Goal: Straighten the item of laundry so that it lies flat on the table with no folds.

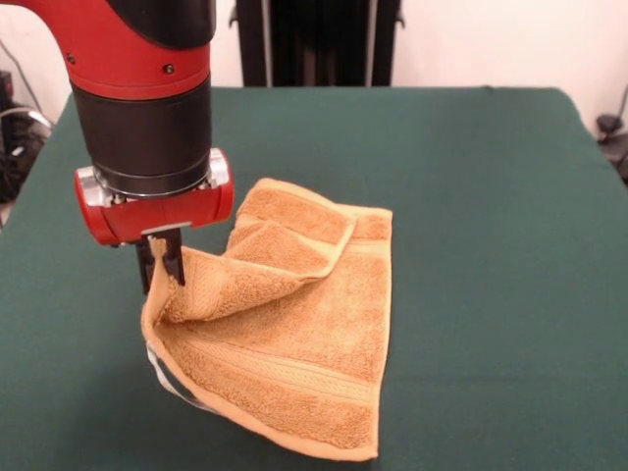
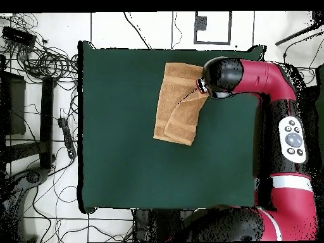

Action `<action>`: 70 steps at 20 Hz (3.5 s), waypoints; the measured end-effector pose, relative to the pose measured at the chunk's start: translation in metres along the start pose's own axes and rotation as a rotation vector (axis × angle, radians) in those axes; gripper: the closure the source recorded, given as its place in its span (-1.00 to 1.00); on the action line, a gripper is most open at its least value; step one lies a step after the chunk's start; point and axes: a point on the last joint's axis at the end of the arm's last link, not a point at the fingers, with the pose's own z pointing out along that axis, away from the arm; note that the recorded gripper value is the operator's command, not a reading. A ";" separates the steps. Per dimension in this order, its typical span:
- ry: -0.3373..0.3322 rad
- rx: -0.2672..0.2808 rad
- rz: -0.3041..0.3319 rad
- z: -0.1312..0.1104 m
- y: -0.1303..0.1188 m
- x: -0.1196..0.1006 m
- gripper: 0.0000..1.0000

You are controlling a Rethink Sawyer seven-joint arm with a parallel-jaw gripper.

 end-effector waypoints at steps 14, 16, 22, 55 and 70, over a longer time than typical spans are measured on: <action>0.004 0.006 -0.013 0.001 -0.003 0.003 1.00; 0.006 0.005 -0.014 0.001 -0.005 0.005 1.00; 0.017 0.001 -0.015 0.002 -0.017 0.019 1.00; -0.001 -0.001 -0.077 0.019 -0.053 0.088 1.00; -0.022 0.009 -0.083 0.021 -0.051 0.097 1.00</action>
